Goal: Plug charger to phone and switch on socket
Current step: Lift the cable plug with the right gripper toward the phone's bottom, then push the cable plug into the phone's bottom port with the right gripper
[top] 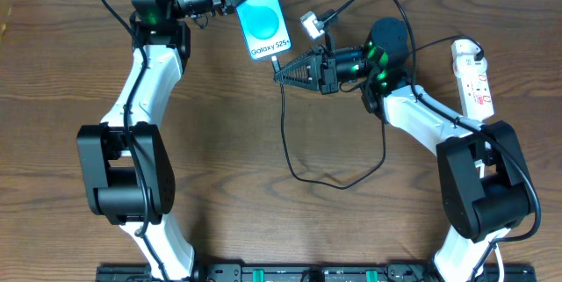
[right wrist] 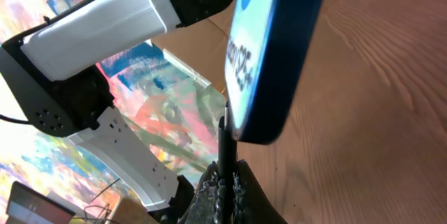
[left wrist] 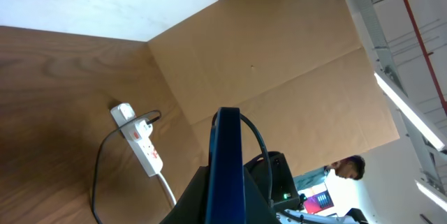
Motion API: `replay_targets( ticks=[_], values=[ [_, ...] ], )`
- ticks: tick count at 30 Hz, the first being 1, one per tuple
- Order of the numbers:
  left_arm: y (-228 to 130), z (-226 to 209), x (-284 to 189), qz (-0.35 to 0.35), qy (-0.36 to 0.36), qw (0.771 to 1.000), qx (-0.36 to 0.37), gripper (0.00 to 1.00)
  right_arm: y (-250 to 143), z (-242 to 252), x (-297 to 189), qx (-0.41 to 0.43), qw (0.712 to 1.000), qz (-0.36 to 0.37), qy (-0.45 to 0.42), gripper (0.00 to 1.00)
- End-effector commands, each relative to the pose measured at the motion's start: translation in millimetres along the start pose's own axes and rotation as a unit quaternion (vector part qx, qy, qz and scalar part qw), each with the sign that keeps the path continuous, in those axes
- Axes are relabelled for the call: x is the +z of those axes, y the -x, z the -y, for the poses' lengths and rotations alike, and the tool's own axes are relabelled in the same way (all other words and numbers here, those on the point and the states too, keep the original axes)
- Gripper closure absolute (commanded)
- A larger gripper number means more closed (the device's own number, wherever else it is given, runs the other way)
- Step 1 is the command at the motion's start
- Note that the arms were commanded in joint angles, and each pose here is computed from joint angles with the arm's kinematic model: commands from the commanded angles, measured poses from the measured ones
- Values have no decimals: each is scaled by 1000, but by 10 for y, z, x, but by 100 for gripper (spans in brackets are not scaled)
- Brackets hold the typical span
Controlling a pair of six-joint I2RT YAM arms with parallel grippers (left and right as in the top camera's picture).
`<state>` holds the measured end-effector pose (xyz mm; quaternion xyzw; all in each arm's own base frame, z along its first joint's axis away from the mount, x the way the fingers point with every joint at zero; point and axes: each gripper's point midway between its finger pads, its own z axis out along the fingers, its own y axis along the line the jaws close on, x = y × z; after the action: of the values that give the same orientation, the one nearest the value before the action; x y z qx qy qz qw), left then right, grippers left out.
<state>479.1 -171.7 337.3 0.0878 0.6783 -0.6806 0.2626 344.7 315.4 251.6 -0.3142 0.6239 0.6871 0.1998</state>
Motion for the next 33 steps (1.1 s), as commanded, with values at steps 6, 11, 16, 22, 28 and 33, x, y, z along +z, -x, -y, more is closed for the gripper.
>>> replay_targets(
  ticks=[6, 11, 16, 22, 28, 33],
  values=[
    [-13, 151, 53, -11, -10, 1000, 19, 93, 39, -31, 46, -8, 1000, 4, 0, 99],
    [-61, 172, 129, -19, -14, 1000, 19, 93, 38, -32, 46, -8, 1000, 4, 0, 99],
    [-86, 179, 137, -25, -16, 999, 19, 93, 38, -32, 46, -8, 1000, 4, 0, 99],
    [-145, 192, 133, -42, -20, 999, 21, 93, 39, -30, 41, -8, 1000, 4, -1, 99],
    [-243, 213, 122, -70, -28, 997, 33, 93, 53, -20, 30, -8, 1000, 8, -3, 99],
    [-285, 222, 113, -82, -32, 995, 46, 93, 72, -7, 30, -8, 1000, 13, -7, 99]
  ],
)
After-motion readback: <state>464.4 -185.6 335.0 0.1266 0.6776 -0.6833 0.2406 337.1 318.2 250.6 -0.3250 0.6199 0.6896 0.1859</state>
